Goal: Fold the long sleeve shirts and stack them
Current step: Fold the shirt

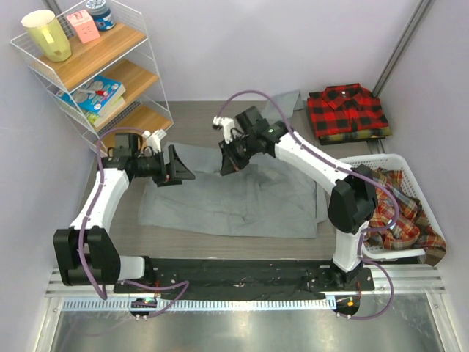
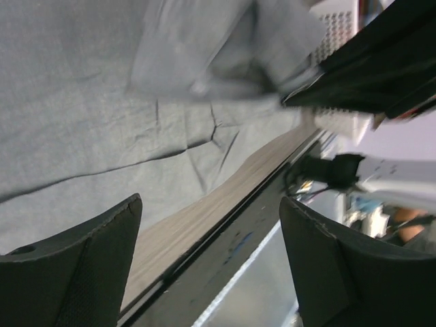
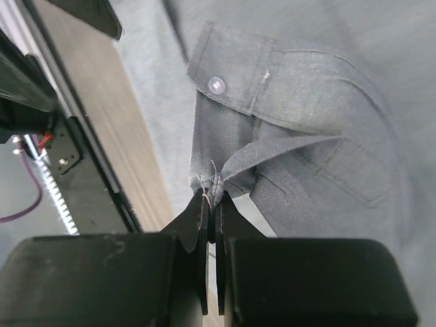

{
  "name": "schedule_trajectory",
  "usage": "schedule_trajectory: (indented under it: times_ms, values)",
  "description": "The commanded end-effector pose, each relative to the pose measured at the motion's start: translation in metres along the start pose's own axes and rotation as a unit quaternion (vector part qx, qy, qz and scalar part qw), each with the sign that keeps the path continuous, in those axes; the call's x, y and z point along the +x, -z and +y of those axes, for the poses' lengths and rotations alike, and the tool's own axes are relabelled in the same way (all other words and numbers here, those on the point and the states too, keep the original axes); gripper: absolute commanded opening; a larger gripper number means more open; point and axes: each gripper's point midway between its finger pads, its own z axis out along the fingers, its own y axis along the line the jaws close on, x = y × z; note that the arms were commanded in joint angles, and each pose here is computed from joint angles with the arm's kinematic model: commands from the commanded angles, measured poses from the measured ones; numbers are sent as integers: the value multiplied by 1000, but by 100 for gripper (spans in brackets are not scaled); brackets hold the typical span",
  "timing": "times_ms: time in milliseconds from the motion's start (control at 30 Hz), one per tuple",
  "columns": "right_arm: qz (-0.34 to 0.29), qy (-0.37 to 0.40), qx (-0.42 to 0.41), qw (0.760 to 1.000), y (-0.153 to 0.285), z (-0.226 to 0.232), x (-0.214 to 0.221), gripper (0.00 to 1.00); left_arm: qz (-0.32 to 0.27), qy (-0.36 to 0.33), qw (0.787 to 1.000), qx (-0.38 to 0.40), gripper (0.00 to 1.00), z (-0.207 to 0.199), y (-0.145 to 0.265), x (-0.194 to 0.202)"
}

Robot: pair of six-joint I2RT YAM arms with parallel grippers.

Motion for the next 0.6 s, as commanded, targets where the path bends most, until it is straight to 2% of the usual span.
schedule_trajectory:
  times_ms: [0,100,200,333,567]
  values:
    - [-51,-3,-34,998,-20,30,-14,1,-32,95,995,28,86,-6,0,-4]
    - [-48,13,-27,998,-35,41,-13,1,-60,141,988,11,93,13,-4,-5]
    - [-57,20,-18,998,-42,44,-18,1,-66,200,978,8,94,23,-8,-3]
    - [-66,21,-11,998,-46,43,-24,1,-66,271,960,-6,93,34,-14,1]
    - [-57,29,-18,998,-54,52,-18,1,-59,320,946,-1,85,45,-25,7]
